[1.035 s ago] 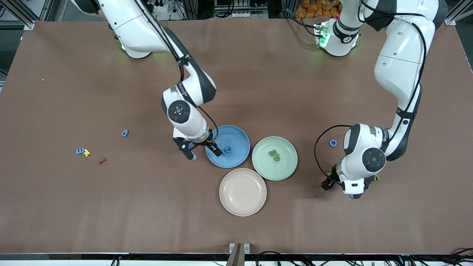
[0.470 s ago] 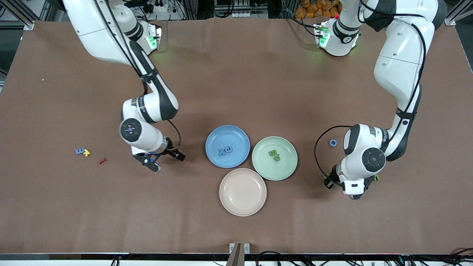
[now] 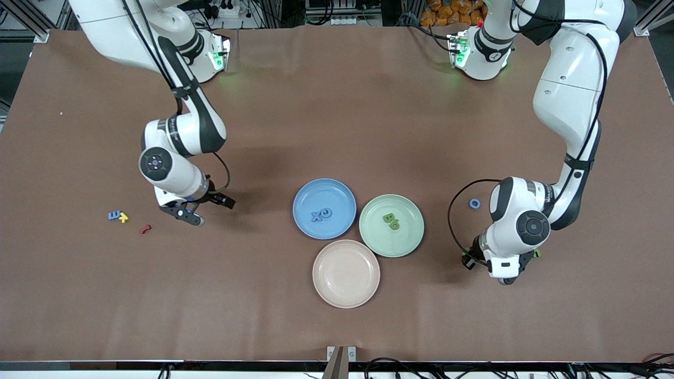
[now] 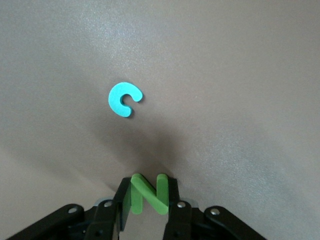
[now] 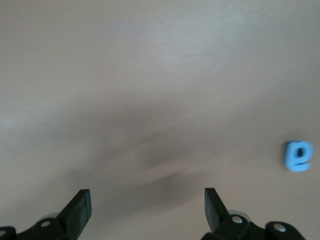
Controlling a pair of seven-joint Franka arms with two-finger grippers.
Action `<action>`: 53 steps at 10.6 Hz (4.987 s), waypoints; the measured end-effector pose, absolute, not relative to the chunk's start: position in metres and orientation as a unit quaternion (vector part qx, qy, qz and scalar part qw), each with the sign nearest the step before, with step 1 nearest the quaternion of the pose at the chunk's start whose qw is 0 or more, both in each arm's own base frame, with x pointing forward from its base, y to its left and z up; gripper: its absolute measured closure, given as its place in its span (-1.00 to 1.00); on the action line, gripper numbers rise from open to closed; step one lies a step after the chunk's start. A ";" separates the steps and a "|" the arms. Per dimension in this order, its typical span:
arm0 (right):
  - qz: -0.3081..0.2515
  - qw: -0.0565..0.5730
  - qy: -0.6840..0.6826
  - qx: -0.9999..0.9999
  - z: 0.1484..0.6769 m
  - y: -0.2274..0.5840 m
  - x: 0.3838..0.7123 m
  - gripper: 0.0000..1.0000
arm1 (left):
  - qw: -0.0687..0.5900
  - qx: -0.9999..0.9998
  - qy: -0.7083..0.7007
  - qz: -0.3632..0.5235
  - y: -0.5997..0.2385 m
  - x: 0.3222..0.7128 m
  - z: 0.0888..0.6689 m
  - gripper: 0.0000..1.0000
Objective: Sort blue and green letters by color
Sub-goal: 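Grasp the green N with the left gripper while the right gripper returns, then place the N on the green plate while the right gripper grasps blue p, then place the p on the blue plate while the left gripper grasps green U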
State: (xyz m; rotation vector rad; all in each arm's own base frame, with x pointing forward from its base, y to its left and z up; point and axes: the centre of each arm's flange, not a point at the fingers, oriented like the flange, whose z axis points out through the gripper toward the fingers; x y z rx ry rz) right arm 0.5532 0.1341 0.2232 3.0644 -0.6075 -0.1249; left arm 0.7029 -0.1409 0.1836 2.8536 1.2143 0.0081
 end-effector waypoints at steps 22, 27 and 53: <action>-0.046 -0.002 -0.182 0.982 0.175 -0.026 0.502 -1.00 | 0.009 0.943 0.333 -0.008 -0.345 0.630 0.264 -0.99; -0.053 -0.001 -0.180 0.982 0.167 -0.024 0.500 -1.00 | -0.010 0.963 0.269 -0.009 -0.262 0.656 0.270 -1.00; -0.075 -0.202 -0.423 0.880 0.306 0.344 0.585 0.46 | 0.025 0.999 0.034 0.029 0.065 0.694 0.187 -1.00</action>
